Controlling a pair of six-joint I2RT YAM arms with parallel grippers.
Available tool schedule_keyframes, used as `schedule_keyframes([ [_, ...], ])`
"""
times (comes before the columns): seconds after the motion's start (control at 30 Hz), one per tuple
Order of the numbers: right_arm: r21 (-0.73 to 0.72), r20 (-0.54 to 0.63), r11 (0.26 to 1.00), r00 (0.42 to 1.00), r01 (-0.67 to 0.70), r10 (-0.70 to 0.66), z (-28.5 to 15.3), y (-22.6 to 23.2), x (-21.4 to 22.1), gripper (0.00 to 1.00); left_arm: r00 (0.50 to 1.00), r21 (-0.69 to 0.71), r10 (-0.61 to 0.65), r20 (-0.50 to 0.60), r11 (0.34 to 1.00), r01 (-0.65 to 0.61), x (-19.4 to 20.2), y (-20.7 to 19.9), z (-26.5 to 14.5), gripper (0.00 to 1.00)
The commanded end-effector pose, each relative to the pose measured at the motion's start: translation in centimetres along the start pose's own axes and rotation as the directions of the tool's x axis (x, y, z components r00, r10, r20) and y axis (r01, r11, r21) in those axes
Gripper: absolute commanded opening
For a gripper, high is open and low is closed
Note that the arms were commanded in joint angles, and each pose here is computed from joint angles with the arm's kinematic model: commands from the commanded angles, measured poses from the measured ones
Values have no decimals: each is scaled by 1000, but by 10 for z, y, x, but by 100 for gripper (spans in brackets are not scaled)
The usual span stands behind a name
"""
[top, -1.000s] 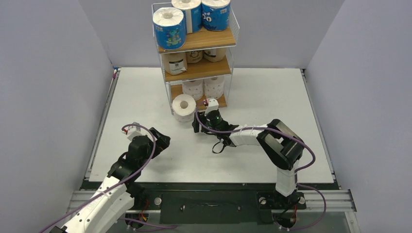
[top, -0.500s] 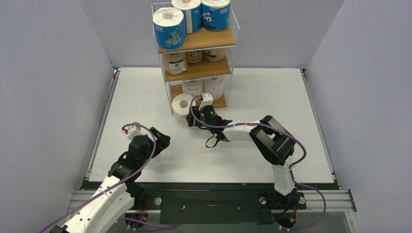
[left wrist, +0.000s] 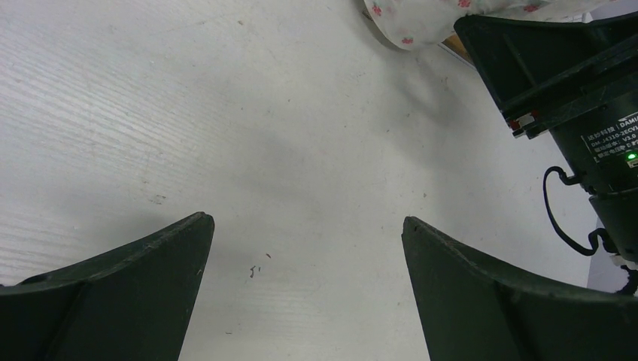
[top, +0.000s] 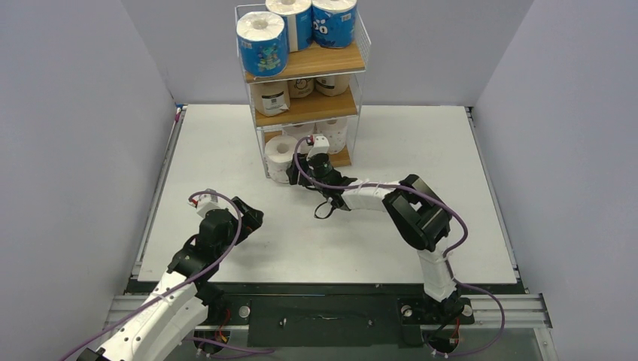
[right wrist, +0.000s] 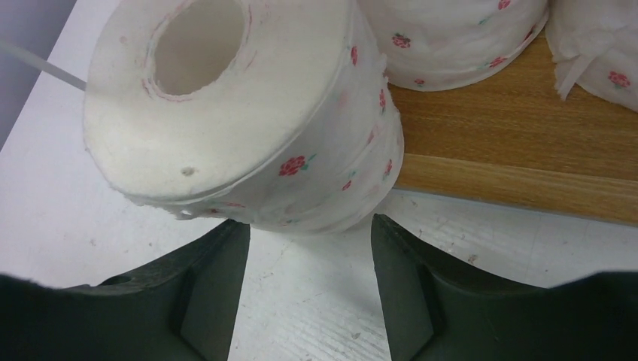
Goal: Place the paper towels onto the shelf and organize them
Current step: Place the paper towel on the shelf.
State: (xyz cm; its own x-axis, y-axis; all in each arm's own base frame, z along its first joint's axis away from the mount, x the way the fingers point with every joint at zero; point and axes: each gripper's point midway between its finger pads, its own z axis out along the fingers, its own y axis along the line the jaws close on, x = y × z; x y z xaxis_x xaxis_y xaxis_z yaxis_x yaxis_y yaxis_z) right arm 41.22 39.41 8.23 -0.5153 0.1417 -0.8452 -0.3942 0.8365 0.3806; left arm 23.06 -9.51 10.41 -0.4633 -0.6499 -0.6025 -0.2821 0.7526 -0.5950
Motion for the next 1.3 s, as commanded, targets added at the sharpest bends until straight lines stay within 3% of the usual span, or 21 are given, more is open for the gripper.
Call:
schedule_keyframes([
  [0.0,2,40,1000,999,-13,13,12,1,-19,56,999,26,4,40,1000,-5,-12,-9,1,96],
  [0.57,-27,27,999,999,-39,39,24,3,-21,55,999,14,10,31,1000,-10,-10,-7,4,96],
  [1.03,-111,47,992,996,-67,73,-12,11,-35,57,999,27,5,33,1000,-6,-12,-10,2,96],
  [1.27,-119,36,986,992,-118,123,-8,1,-32,37,999,35,-3,36,999,2,-12,-10,0,96],
])
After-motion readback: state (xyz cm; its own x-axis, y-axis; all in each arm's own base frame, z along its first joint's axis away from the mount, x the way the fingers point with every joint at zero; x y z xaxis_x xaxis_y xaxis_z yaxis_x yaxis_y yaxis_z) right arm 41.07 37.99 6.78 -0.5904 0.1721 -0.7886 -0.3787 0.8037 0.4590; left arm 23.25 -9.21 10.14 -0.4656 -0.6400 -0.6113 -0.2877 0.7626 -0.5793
